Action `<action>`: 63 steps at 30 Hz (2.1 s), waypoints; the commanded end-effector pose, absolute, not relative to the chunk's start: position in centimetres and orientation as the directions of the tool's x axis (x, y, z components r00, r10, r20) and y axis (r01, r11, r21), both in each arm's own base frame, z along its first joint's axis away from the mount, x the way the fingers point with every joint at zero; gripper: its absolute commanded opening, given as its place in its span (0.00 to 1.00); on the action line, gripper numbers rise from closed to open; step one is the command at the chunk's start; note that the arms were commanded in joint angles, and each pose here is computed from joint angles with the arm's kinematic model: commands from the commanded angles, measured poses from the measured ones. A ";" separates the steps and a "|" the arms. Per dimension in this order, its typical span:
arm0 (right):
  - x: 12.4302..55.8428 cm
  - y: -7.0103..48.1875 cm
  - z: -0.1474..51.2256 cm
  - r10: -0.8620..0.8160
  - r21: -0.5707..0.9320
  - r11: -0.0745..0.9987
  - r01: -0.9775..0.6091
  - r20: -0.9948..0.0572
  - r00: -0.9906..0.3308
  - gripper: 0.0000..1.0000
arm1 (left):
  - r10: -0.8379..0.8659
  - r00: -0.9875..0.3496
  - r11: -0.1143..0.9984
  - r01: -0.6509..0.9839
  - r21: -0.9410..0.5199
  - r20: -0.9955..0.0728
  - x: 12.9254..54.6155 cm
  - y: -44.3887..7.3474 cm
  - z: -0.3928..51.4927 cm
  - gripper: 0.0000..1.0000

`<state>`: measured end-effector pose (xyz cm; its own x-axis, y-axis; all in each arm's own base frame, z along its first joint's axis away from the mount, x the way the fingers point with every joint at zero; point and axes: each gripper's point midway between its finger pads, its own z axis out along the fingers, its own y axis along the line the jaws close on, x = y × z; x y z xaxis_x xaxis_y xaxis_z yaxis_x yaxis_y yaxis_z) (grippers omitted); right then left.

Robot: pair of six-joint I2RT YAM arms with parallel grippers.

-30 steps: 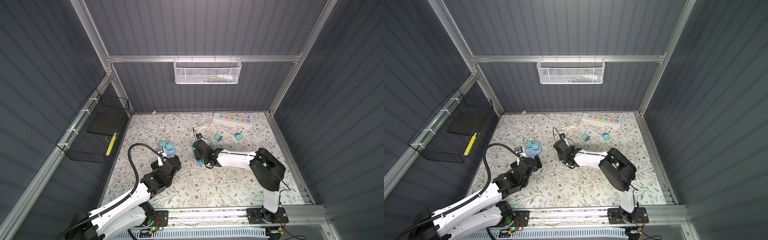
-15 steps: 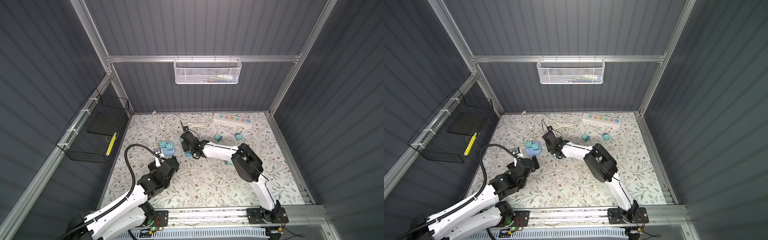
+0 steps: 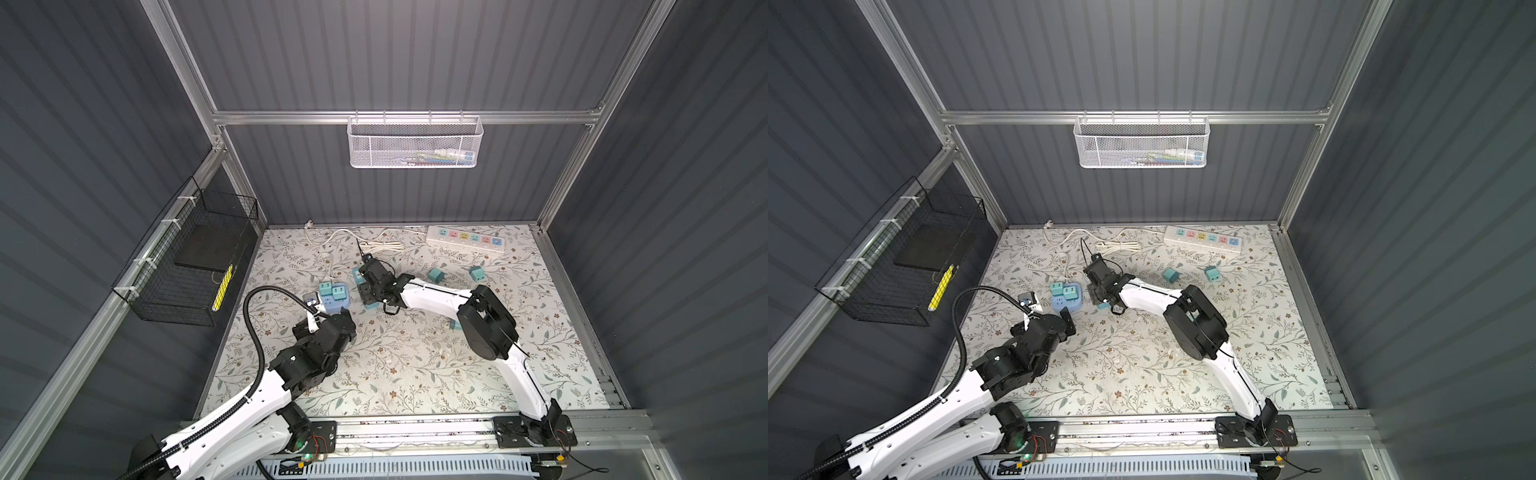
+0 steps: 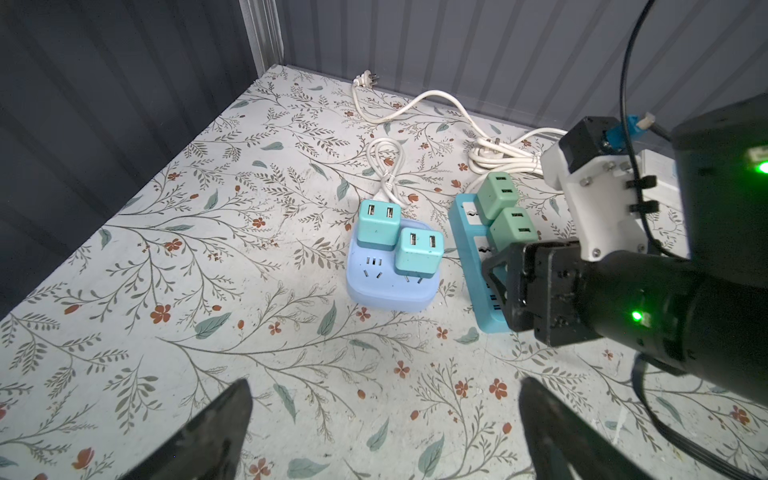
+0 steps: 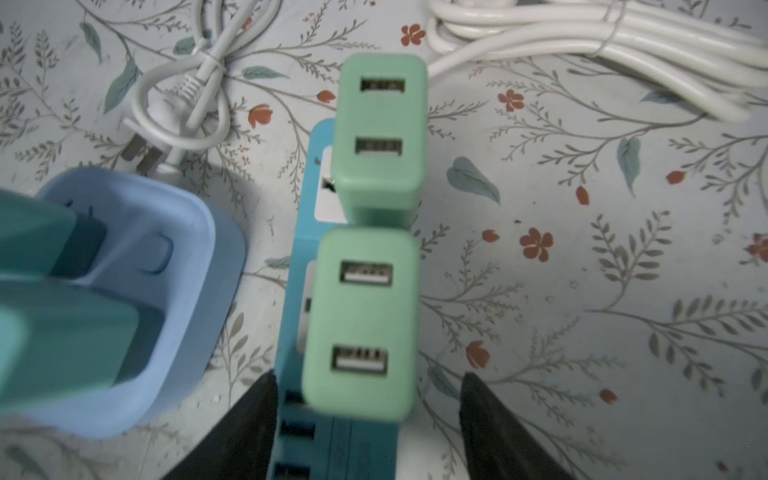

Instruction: Insert the plug

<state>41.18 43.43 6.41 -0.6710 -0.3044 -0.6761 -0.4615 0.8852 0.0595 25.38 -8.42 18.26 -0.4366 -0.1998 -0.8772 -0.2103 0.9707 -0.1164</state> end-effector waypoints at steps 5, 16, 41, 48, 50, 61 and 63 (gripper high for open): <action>42.4 39.0 16.3 -0.175 0.154 0.891 -0.428 -0.751 -0.637 0.75 | -0.189 -0.422 0.976 -0.182 -0.122 -0.887 26.4 -9.5 20.2 1.00; 46.4 27.6 17.8 -0.017 0.214 0.946 -0.245 -0.720 -0.694 0.78 | -0.151 -0.450 0.985 -0.146 -0.094 -0.880 27.5 -11.1 20.1 1.00; 59.2 -3.0 10.2 0.480 0.379 0.862 0.335 -0.405 -0.778 0.99 | -0.097 -0.484 0.995 -0.082 -0.066 -0.870 29.1 -13.3 20.8 1.00; 60.6 -4.8 8.6 0.519 0.367 0.846 0.388 -0.392 -0.760 0.99 | -0.078 -0.487 0.996 -0.078 -0.046 -0.870 29.3 -13.5 20.7 1.00; 60.8 -4.9 7.9 0.543 0.395 0.826 0.402 -0.367 -0.756 0.99 | -0.069 -0.488 0.996 -0.076 -0.037 -0.870 29.4 -13.5 20.7 1.00; 62.0 -3.4 6.1 0.594 0.522 0.752 0.402 -0.274 -0.756 0.99 | -0.069 -0.491 0.996 -0.082 -0.033 -0.868 29.5 -13.5 20.5 1.00; 61.7 -2.7 5.8 0.591 0.529 0.747 0.403 -0.252 -0.766 0.99 | -0.072 -0.489 0.996 -0.084 -0.035 -0.869 29.5 -13.4 20.6 1.00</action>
